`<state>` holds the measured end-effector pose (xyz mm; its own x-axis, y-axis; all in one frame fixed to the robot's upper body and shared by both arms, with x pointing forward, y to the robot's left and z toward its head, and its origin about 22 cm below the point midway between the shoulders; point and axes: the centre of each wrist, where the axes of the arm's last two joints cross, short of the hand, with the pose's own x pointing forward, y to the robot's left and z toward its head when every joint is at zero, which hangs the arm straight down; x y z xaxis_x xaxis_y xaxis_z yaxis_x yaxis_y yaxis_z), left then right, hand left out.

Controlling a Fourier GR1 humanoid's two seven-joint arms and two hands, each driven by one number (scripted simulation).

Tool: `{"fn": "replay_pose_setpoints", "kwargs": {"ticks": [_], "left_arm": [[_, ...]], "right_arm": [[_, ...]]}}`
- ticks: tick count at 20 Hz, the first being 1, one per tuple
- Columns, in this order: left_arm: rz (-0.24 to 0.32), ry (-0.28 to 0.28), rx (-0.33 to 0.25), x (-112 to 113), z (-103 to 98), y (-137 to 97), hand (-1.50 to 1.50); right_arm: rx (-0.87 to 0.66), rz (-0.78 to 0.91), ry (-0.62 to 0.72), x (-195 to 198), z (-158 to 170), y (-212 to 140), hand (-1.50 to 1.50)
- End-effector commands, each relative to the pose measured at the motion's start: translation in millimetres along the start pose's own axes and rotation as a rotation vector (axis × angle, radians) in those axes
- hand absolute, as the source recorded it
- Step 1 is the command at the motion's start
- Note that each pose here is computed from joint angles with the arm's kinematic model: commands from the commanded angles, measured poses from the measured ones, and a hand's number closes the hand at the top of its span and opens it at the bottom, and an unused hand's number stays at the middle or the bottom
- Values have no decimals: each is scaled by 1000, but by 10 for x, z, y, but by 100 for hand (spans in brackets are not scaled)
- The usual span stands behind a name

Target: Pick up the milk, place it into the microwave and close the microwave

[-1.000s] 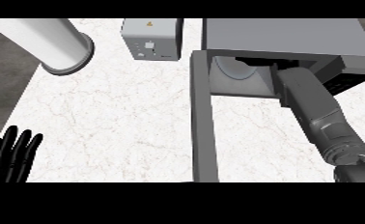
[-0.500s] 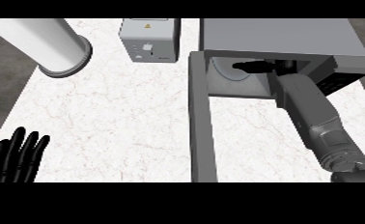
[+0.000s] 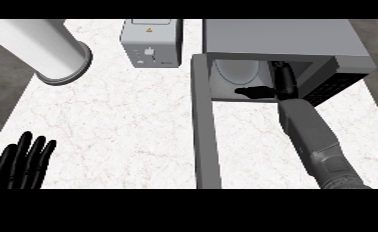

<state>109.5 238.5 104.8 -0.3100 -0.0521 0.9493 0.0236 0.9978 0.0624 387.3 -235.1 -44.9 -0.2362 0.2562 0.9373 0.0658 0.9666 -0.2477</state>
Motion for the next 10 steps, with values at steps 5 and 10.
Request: {"fn": "replay_pose_setpoints", "kwargs": {"ticks": [5, 10], "left_arm": [[14, 38, -30, -49, 32, 33, -150], [56, 21, -147, -68, -42, -139, -150]], "right_arm": [[-24, -118, 104, -439, 658, -106, -150], [-31, -185, 117, -639, 1196, 117, -150]]}}
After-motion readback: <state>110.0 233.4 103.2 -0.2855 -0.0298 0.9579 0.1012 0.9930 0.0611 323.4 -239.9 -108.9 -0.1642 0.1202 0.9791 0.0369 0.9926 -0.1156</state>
